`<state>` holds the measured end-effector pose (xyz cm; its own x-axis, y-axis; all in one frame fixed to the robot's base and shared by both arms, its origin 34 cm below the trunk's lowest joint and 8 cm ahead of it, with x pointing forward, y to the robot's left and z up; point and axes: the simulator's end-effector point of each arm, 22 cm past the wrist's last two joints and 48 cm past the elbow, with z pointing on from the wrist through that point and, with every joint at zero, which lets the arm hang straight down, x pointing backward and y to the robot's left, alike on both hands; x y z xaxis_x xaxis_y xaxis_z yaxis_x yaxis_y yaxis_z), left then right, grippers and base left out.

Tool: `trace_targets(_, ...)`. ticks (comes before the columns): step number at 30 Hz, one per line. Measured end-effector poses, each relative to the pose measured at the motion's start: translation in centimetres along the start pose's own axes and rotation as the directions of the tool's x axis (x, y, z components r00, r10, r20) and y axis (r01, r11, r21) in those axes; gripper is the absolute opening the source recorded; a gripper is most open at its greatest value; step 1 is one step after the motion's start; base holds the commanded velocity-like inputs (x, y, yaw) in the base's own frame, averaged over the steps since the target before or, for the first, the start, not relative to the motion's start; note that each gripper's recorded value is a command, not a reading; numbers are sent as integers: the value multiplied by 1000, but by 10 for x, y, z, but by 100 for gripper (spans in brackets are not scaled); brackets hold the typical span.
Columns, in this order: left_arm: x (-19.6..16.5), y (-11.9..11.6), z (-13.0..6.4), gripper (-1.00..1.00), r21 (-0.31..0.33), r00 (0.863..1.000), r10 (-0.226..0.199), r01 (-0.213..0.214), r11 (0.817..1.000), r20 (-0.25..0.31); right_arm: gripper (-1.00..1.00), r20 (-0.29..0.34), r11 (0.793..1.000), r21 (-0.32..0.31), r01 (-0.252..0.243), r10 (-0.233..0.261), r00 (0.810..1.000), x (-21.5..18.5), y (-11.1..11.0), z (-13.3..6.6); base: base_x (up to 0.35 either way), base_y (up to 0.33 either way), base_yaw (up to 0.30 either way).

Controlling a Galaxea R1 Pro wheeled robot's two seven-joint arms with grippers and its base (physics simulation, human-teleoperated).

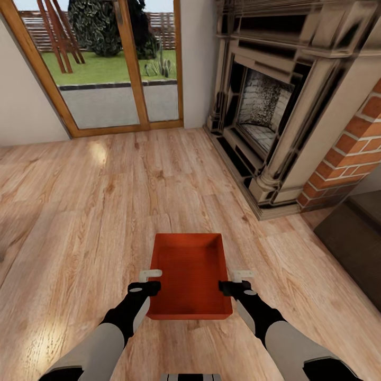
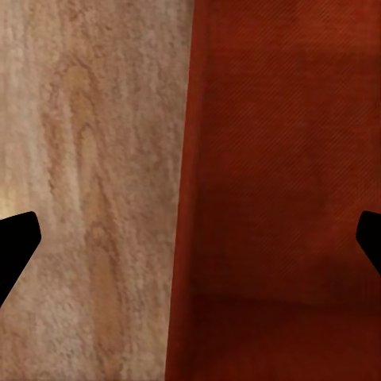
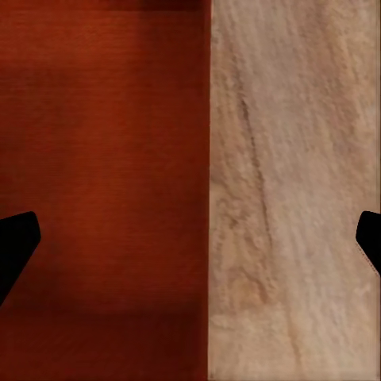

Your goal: Move the two storage containers from the living room to the garage. In the garage, place one container on the floor and stack the other container on top of it (either order is fine).

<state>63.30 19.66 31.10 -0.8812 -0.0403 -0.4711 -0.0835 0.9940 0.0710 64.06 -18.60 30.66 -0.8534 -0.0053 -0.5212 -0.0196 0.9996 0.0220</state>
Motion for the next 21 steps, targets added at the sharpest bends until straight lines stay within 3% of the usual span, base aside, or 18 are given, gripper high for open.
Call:
trace_targets(5, 0, 0, 0, 100, 1, 1000, 0, 0, 1000, 0, 100, 1, 1000, 1, 1, -1, 1000, 0, -1, 0, 0, 0, 0)
trace_targets(21, 23, 2, 28, 100, -6, 1000, 0, 0, 1000, 0, 100, 2, 1000, -2, 1, -1, 1000, 24, 1, 25, 0, 0, 0)
